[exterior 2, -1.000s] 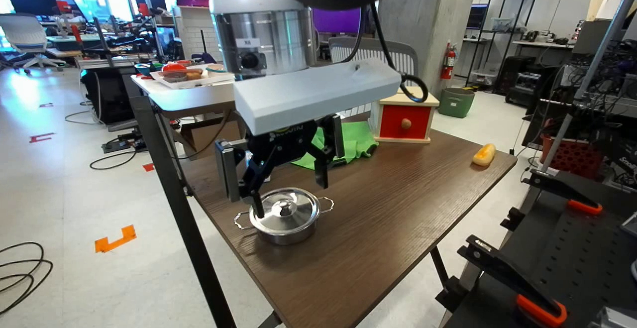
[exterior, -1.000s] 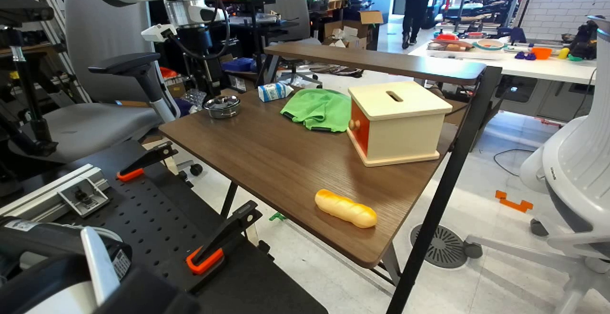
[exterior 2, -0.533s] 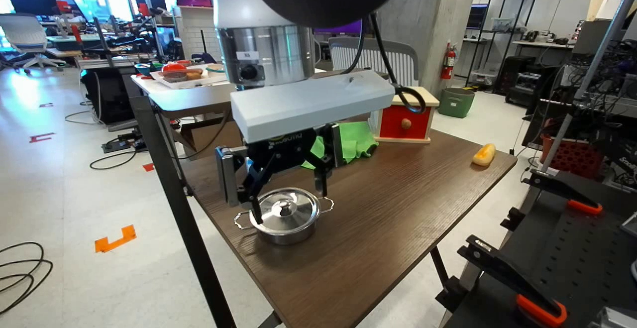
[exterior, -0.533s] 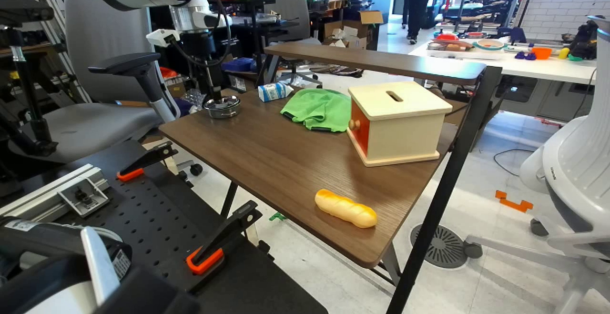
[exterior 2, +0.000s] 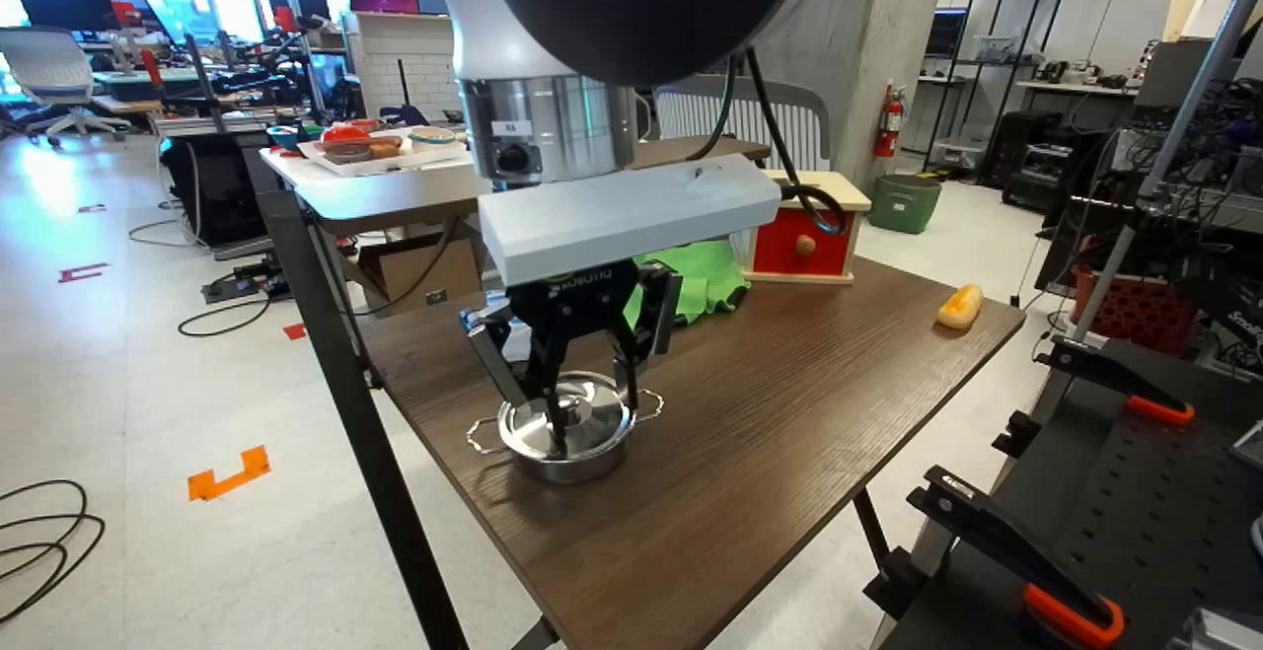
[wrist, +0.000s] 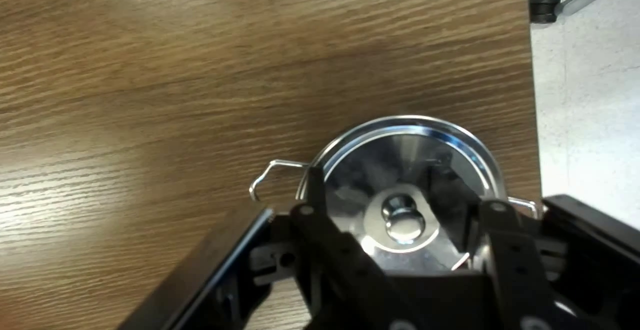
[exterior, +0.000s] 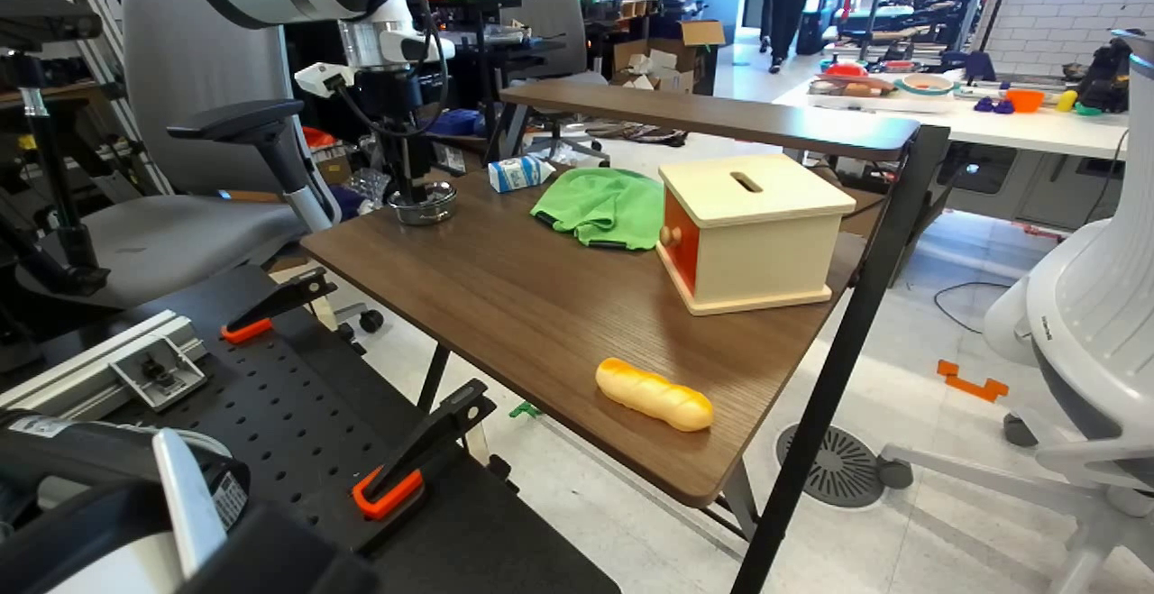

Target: Remove the lid from the pot and put it on the table

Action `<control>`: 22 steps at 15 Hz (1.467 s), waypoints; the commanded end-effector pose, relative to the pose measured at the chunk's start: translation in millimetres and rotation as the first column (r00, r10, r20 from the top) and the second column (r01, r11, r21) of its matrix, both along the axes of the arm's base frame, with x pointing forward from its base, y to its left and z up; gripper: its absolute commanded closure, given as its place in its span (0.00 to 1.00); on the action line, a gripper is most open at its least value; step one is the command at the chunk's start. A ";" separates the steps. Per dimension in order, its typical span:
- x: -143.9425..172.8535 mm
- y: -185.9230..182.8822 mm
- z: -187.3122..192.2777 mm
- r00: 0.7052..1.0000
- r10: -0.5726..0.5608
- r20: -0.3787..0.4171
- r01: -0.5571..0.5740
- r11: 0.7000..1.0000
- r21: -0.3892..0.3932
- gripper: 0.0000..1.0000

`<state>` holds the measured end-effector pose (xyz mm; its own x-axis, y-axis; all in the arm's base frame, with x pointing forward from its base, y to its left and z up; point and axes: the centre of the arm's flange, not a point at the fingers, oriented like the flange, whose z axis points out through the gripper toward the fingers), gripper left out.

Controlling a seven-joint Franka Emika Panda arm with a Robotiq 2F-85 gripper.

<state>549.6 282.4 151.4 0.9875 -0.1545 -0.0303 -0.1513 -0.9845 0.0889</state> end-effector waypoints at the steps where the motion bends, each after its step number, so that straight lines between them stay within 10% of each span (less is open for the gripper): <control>1: 16.5 -4.3 -3.5 1.000 -0.005 0.014 0.005 1.000 0.001 0.33; 8: 20.6 -1.0 -12.5 1.000 0.015 0.009 -0.015 1.000 -0.006 0.00; 9: 20.6 -0.6 -13.4 1.000 0.015 0.012 -0.015 1.000 -0.008 0.37; 11: 20.3 1.1 -14.6 1.000 0.022 0.012 -0.022 1.000 -0.017 0.34; 19: 19.5 7.8 -16.6 0.999 0.040 0.005 -0.040 0.999 -0.021 0.92; 22: 17.7 7.9 -12.7 0.999 0.047 0.001 -0.047 0.998 -0.029 0.96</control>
<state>565.9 290.9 151.0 0.9917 -0.1281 -0.0058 -0.1271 -0.9881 0.0869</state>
